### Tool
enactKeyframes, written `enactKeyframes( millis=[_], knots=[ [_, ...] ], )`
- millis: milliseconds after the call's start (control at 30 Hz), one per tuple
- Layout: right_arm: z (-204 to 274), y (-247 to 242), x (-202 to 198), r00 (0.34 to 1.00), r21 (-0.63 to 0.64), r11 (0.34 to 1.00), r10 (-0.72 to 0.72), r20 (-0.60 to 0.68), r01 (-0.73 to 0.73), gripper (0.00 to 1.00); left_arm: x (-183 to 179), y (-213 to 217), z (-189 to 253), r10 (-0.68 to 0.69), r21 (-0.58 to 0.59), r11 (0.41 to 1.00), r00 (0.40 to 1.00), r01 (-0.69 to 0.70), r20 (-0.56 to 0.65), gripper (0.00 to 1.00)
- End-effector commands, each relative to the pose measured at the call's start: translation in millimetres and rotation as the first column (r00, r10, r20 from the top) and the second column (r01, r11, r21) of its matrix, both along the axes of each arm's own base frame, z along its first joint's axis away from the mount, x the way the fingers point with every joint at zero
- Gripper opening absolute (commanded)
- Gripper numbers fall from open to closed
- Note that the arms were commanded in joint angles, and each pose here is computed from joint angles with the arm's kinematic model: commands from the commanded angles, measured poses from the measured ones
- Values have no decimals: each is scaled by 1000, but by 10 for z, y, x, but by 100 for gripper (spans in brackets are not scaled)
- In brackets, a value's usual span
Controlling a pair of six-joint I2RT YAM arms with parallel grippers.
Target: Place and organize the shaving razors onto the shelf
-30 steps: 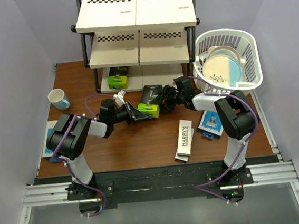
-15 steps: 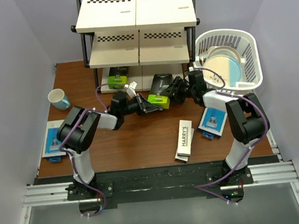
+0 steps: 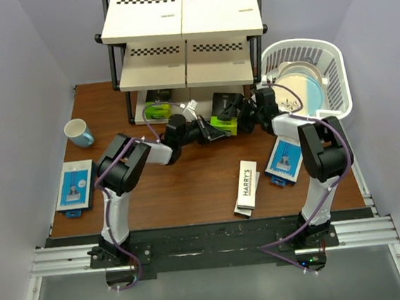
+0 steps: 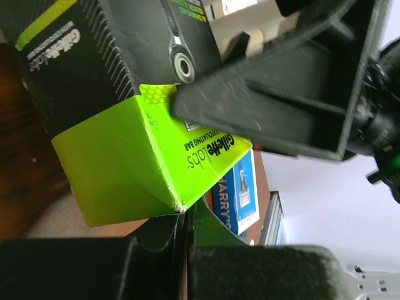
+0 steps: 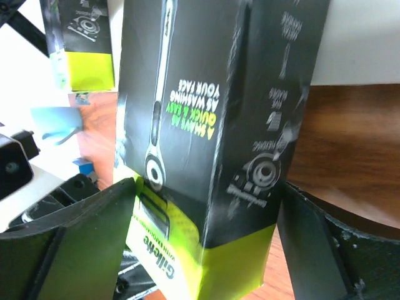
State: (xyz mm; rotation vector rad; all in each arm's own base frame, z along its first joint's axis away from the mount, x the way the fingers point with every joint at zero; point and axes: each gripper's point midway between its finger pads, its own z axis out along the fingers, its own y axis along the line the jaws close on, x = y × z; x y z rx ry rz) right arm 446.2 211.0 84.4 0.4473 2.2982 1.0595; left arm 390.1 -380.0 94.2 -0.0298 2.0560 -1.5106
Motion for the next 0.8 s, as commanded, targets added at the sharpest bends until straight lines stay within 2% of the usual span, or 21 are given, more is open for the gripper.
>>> enactKeyframes(
  millis=[0,167,333,767],
  knots=[
    [501,-37,-21,991,-46,999,32,128,-26,94,245,-154,285,39,-30,999,992,-36,123,0],
    [491,-147,-253,995,-83,997,17,95,-9,98,369,-142,108,87,-13,996,993,-86,77,0],
    [609,-148,-413,992,-80,996,56,116,-46,98,477,-115,93,119,-24,993,988,-117,99,0],
    [533,-27,-423,979,-58,989,144,144,-136,95,507,85,161,213,-20,977,969,-212,125,0]
  ],
)
